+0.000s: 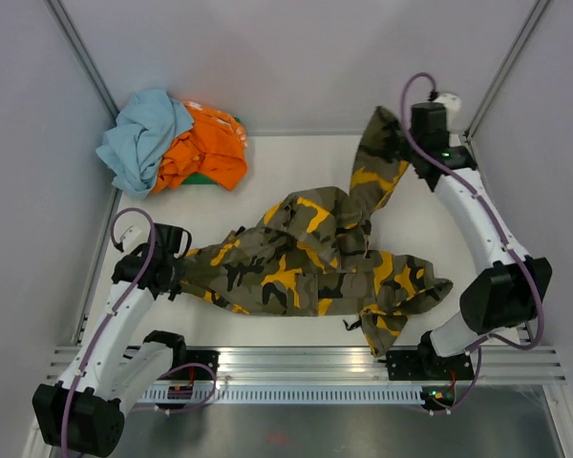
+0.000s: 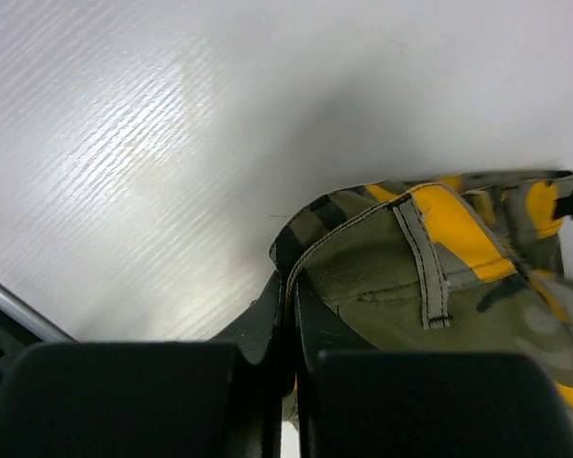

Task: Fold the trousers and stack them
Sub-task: Flatten the trousers out

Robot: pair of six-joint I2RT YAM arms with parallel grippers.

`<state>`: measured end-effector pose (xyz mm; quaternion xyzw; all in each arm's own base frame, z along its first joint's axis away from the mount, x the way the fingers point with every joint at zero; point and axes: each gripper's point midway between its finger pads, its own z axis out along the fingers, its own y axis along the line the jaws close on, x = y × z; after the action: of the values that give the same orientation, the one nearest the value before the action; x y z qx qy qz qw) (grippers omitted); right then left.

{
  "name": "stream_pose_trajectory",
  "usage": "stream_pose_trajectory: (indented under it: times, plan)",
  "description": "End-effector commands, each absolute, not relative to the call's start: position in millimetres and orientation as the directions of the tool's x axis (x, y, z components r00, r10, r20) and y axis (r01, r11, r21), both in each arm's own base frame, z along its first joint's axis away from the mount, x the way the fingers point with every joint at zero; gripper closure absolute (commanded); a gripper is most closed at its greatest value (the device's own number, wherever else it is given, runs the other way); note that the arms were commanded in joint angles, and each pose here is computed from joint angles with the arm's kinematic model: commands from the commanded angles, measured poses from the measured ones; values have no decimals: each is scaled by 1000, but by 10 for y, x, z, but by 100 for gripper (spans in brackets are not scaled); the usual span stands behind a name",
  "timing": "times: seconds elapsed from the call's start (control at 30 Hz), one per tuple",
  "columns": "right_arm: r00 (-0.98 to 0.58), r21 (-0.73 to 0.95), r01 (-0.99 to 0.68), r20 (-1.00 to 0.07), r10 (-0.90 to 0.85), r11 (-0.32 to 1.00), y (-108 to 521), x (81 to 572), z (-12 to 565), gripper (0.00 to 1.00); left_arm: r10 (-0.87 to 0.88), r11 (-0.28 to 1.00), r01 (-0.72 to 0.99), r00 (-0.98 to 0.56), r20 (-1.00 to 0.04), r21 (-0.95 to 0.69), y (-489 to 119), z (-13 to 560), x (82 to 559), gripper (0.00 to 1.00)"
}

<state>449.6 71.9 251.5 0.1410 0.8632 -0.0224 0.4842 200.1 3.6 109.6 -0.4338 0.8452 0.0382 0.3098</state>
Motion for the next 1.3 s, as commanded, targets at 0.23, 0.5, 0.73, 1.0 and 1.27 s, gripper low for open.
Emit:
stream_pose_trajectory:
  times: [0.23,0.5,0.73,1.0,1.27]
  plan:
    - [-600,-4,364,-766,232,931,-19,4456,1978,72,-718,546,-824,-368,-590,-150,250,1130,1779,98]
    - [-629,37,341,-734,257,939,65,4212,2035,14,-681,707,-600,-437,-587,-374,-157,1774,2148,0]
    - [-617,196,85,-760,206,977,512,4079,2268,8,-412,907,-300,-495,-764,-295,-351,2454,3064,0]
    - [-712,37,307,-654,255,951,113,3629,1407,8,-384,923,-268,-701,-601,-277,-675,1336,3604,3]
    - [-703,78,331,-645,301,940,149,3580,1215,8,-411,905,-392,-707,-575,-165,-358,738,3718,11]
